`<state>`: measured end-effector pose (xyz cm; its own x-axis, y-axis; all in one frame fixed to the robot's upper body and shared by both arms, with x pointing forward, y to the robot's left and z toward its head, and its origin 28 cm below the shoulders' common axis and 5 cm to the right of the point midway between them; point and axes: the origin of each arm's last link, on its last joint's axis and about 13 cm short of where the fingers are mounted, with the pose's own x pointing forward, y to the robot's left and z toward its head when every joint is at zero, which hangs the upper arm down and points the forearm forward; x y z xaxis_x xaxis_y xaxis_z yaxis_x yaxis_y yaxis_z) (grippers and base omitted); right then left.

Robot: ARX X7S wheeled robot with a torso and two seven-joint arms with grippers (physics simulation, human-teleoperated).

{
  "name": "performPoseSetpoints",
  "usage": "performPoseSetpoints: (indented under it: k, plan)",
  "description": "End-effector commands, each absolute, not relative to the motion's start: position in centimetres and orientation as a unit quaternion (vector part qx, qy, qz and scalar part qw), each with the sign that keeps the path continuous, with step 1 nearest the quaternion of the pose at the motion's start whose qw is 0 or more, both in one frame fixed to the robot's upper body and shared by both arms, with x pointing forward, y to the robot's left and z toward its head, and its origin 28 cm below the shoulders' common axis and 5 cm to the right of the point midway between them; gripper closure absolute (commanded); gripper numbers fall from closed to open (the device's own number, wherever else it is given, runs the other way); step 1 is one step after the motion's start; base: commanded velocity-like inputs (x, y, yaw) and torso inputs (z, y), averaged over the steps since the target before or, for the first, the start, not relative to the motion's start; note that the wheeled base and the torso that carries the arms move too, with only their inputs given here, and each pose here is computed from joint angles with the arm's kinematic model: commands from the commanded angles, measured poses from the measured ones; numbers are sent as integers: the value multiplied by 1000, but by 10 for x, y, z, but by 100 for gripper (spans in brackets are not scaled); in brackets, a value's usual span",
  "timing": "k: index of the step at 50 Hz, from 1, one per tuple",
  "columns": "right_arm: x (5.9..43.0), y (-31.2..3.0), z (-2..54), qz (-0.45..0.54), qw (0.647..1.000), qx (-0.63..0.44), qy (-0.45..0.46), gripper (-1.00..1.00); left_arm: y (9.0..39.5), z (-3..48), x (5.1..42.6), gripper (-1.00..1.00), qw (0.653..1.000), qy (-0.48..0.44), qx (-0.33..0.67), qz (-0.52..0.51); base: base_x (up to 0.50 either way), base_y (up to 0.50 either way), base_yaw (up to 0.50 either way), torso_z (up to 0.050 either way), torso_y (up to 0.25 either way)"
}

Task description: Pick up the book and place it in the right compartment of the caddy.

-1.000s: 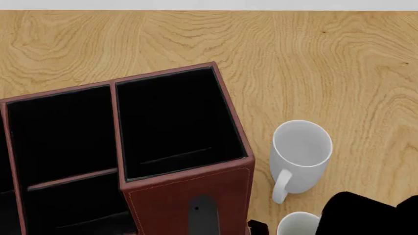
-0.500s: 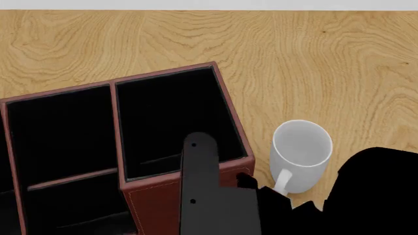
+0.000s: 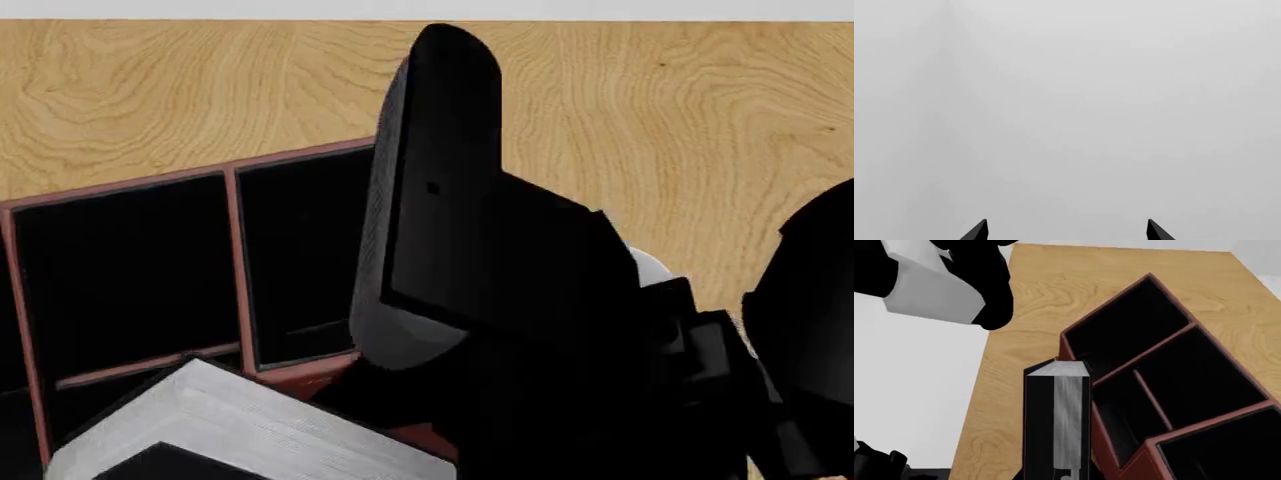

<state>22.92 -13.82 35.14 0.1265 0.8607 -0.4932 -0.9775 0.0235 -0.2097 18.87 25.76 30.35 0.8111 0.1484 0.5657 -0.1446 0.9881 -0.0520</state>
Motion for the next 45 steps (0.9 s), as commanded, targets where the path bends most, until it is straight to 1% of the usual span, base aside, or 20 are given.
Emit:
performPoseSetpoints:
  k: [1, 8, 10, 16, 27, 34, 45]
  plan:
    - [219, -140, 385, 654, 722, -227, 27, 100, 259, 305, 187, -100, 950, -300, -3, 81, 0, 0, 0, 0, 0]
    - [214, -141, 401, 650, 730, -209, -21, 100, 259, 305, 186, -100, 950, -302, -4, 81, 0, 0, 0, 0, 2]
    - [215, -142, 404, 638, 739, -213, -34, 100, 259, 306, 186, -100, 949, -303, -4, 82, 0, 0, 0, 0, 0]
    - [217, -147, 415, 622, 750, -218, -60, 100, 260, 306, 186, -100, 949, -303, -4, 83, 0, 0, 0, 0, 0]
    - [222, -152, 459, 584, 766, -247, -108, 100, 261, 306, 185, -100, 948, -306, -5, 84, 0, 0, 0, 1, 0]
    - [237, -150, 485, 566, 772, -269, -108, 100, 260, 307, 186, -100, 948, -308, -7, 82, 0, 0, 0, 0, 1]
    - [272, -137, 523, 520, 775, -355, -52, 100, 259, 307, 185, -100, 948, -308, -8, 81, 0, 0, 0, 0, 0]
